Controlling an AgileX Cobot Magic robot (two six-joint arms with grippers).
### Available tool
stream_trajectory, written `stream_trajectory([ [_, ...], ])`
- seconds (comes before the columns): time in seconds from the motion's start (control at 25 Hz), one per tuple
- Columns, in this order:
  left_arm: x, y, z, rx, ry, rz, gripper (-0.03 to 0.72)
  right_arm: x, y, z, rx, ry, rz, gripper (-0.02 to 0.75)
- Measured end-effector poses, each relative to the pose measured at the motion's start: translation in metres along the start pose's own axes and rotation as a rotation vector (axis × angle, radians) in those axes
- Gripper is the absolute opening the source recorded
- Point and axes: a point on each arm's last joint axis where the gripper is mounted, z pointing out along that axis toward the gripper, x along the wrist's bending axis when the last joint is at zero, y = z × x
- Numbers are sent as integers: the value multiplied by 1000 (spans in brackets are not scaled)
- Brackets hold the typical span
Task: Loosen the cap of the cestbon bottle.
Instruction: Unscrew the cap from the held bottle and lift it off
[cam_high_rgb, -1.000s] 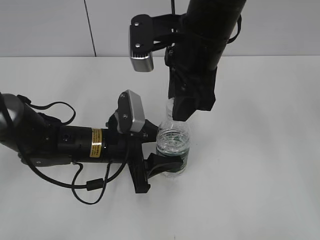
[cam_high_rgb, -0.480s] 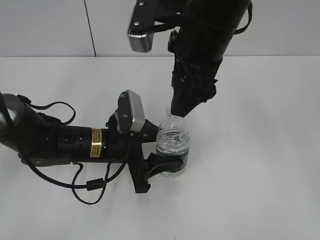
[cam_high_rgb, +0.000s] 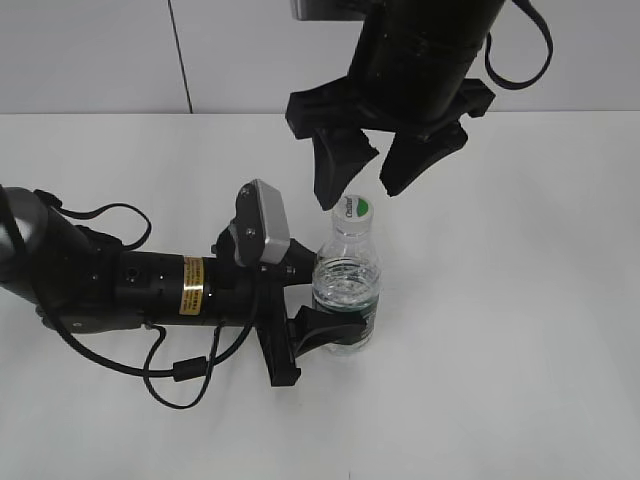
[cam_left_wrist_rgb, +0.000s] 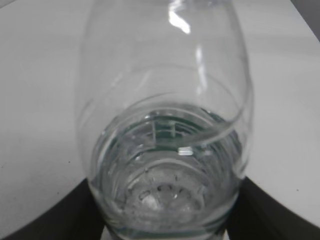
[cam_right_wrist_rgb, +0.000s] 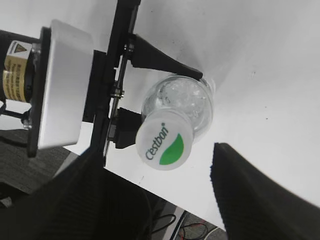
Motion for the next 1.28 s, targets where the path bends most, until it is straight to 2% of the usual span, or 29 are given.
stream_trajectory([
  [0.24, 0, 0, 0, 0, 0, 0, 412, 0, 0, 1, 4, -1, 75, 507],
  [0.92, 0, 0, 0, 0, 0, 0, 412, -5, 5, 29, 71, -14, 94, 459],
  [1.08, 0, 0, 0, 0, 0, 0, 412, -5, 5, 29, 71, -14, 94, 396],
  [1.2, 0, 0, 0, 0, 1, -1, 412, -5, 5, 29, 71, -13, 94, 316],
  [1.28, 0, 0, 0, 0, 2, -1, 412, -5, 5, 29, 71, -13, 94, 303],
])
